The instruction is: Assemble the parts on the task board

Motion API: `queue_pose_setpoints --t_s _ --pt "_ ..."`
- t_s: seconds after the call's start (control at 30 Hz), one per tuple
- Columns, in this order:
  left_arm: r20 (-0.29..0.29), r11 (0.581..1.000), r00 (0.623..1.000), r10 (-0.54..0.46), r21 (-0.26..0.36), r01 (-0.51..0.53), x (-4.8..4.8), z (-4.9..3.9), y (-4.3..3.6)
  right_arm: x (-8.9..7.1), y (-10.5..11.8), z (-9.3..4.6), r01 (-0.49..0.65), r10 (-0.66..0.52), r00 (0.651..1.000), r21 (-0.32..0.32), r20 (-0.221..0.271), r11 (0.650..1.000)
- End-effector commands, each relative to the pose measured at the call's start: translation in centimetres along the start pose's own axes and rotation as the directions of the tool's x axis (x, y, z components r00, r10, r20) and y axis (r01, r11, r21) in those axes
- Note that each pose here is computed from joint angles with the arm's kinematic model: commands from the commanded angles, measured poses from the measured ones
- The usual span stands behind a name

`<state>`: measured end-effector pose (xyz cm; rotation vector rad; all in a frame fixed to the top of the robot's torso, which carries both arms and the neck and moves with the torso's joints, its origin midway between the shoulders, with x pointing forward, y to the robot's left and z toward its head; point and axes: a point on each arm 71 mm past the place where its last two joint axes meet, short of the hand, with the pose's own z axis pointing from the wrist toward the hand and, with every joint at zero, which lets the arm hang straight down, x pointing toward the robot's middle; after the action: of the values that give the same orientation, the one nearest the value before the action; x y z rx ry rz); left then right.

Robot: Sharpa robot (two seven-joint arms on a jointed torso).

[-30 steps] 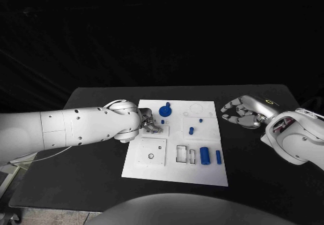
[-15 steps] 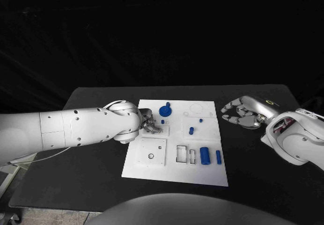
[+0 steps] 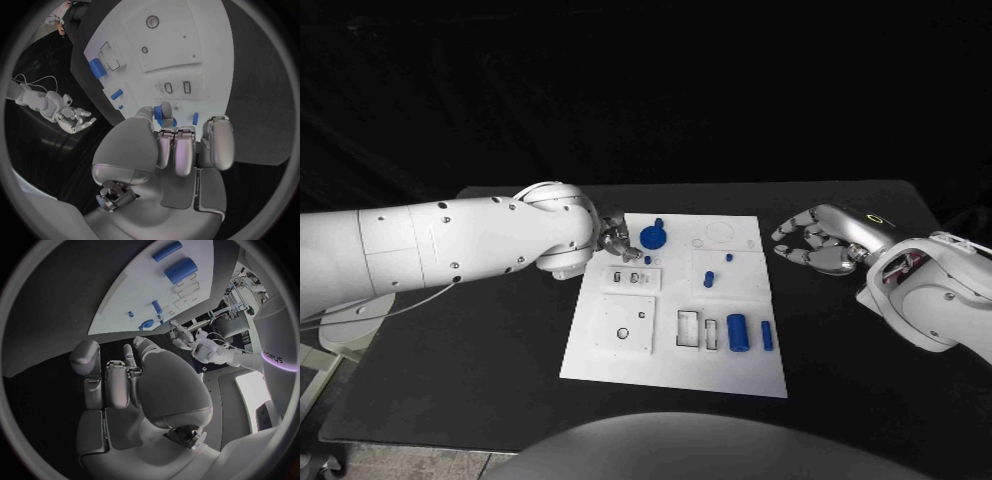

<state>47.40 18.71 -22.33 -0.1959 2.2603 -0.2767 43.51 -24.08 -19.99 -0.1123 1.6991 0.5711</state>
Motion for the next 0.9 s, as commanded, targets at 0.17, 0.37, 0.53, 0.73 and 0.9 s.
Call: queue_pose_setpoints --t_s 0.17,0.37,0.53,0.73,0.9 --pt "-0.200 0.999 0.979 0.024 -0.021 -0.029 -1.19 0.39 -0.46 0.2 0.0 0.1 -0.001 0.001 1.000 0.005 -0.016 1.000" --pt "-0.292 0.994 0.952 0.088 -0.039 -0.104 -1.50 1.31 -0.78 0.3 0.0 0.2 -0.003 0.003 1.000 0.006 -0.021 1.000" --pt "-0.349 0.988 0.929 0.119 -0.047 -0.144 -1.45 2.06 -0.97 0.3 0.1 0.2 -0.005 0.005 1.000 0.005 -0.025 1.000" --pt "-0.407 0.985 0.904 0.131 -0.051 -0.165 -1.38 2.75 -1.25 0.3 0.0 0.2 -0.005 0.005 1.000 0.006 -0.027 1.000" --pt "-0.430 0.981 0.892 0.143 -0.059 -0.186 -1.46 3.23 -1.29 0.3 0.0 0.2 -0.006 0.006 1.000 0.008 -0.029 1.000"
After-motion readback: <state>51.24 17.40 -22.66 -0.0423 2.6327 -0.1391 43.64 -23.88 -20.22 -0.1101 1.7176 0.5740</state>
